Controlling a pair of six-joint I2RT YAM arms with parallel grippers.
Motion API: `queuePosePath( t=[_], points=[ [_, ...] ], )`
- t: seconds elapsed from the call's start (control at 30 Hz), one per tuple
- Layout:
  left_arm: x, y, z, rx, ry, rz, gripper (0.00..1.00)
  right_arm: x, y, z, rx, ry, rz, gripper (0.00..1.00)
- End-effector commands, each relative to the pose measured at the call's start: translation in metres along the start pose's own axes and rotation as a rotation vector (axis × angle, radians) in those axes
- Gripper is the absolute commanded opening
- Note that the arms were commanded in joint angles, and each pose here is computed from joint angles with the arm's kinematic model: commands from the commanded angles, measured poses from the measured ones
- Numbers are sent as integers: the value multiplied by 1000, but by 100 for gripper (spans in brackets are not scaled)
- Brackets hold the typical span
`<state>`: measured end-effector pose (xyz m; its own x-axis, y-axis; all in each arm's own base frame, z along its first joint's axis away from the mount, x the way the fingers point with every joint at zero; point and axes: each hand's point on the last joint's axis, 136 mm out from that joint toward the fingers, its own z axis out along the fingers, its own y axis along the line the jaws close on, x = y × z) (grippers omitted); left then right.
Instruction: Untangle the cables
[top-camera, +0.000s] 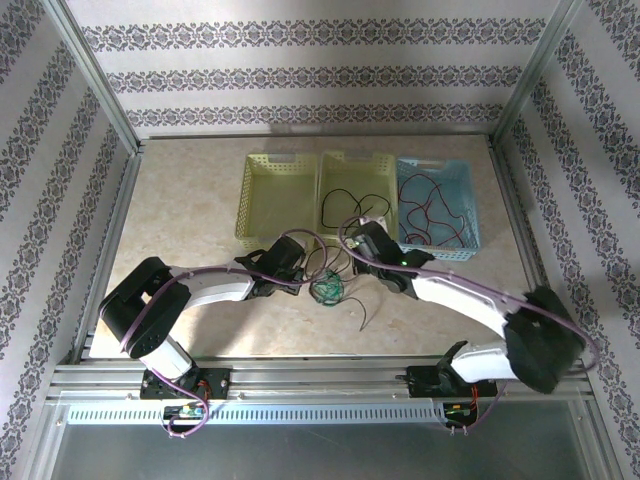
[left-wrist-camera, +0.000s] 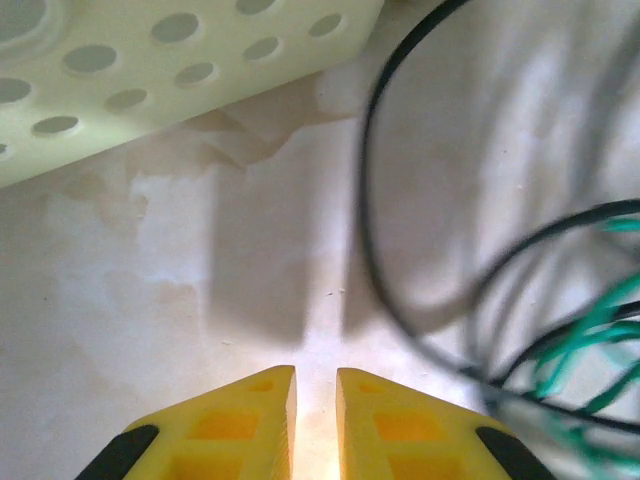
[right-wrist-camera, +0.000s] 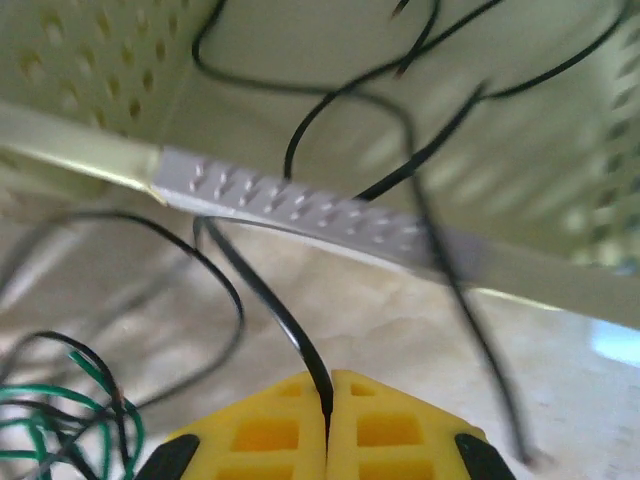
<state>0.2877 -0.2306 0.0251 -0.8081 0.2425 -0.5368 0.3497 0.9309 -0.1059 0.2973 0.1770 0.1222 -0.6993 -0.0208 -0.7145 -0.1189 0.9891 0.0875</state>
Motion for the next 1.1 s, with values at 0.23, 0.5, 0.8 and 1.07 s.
queuePosePath(
  t=[0.23, 0.5, 0.8, 1.07],
  points=[
    [2, -6, 2, 4, -2, 18, 17, -64, -39, -63, 118, -288, 128, 1],
    [-33, -71, -40, 321, -204, 171, 72, -59, -5, -58, -40, -222, 93, 2],
    [-69, -98, -59, 369, -338, 235, 99, -52, 75, -76, -387, -160, -90, 3],
    [-67, -77, -55, 262, -356, 211, 97, -88, 76, -112, -445, -281, -52, 3]
  ],
)
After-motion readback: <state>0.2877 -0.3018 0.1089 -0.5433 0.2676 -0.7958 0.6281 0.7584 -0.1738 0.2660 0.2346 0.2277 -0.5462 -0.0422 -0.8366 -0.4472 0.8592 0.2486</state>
